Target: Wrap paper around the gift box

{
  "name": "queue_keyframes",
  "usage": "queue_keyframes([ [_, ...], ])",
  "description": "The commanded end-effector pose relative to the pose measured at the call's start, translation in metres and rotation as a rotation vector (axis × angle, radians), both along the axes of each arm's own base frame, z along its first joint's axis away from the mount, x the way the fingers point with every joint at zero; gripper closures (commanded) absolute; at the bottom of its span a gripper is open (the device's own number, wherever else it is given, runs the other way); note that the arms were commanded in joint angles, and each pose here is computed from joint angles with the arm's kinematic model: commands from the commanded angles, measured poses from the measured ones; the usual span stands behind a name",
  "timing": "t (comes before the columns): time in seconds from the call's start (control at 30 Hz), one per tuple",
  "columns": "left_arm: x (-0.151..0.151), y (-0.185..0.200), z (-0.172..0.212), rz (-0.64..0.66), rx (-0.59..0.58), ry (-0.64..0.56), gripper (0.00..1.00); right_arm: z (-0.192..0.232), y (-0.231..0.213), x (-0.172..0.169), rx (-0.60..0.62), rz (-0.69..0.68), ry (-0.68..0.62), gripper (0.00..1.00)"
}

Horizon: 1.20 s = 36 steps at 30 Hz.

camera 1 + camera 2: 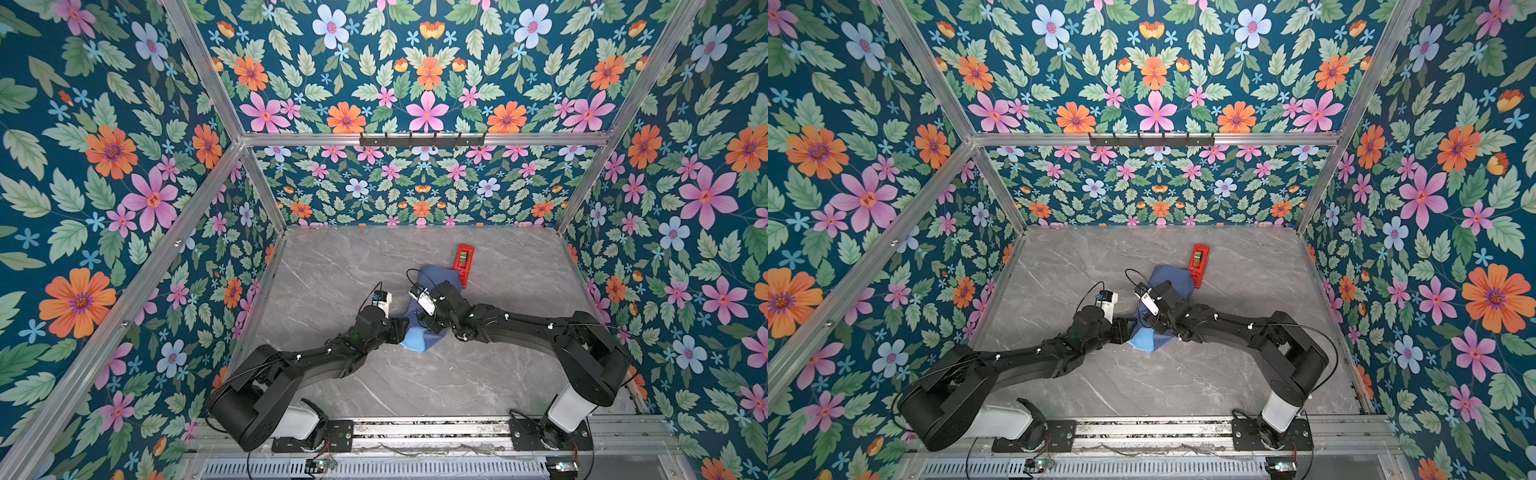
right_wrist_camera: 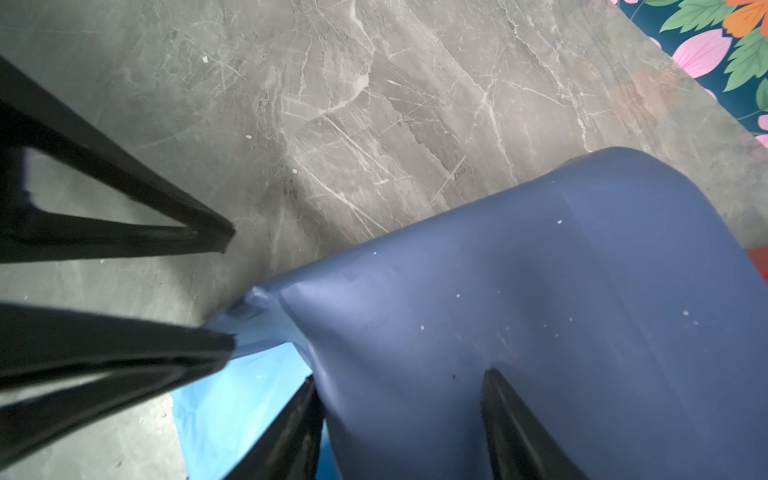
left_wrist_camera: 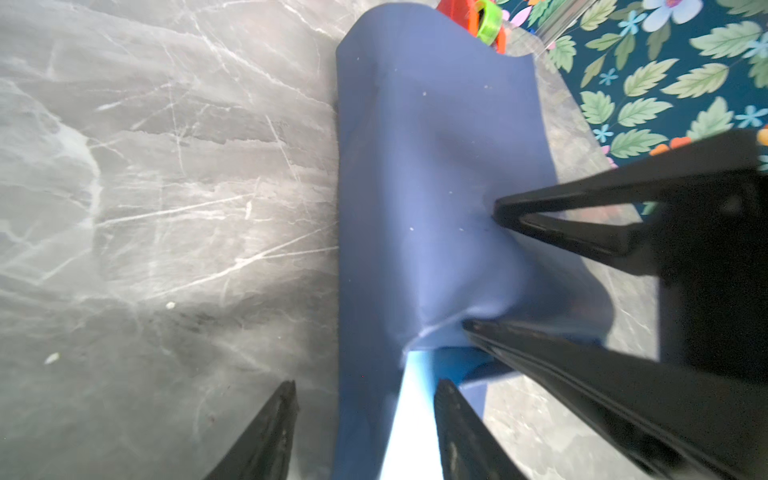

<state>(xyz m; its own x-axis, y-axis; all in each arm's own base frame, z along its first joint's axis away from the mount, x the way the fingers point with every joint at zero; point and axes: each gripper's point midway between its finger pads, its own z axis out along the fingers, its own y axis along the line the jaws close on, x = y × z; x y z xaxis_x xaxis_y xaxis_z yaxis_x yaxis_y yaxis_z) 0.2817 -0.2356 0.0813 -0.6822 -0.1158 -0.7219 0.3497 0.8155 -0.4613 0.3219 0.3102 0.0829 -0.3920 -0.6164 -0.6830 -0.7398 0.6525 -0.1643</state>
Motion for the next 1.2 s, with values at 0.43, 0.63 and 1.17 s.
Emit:
queue_keyframes([
  [0.43, 0.022, -0.008, -0.007, -0.003, 0.017, 0.037, 0.49, -0.034, -0.019, -0.029, -0.088, -0.008, 0.172, 0.42],
  [0.63, 0.018, -0.018, -0.005, -0.025, -0.018, 0.037, 0.51, -0.036, -0.019, -0.030, -0.088, -0.008, 0.174, 0.43],
  [1.17, 0.016, -0.027, -0.001, -0.048, -0.048, 0.028, 0.52, -0.037, -0.019, -0.030, -0.086, -0.008, 0.177, 0.43],
])
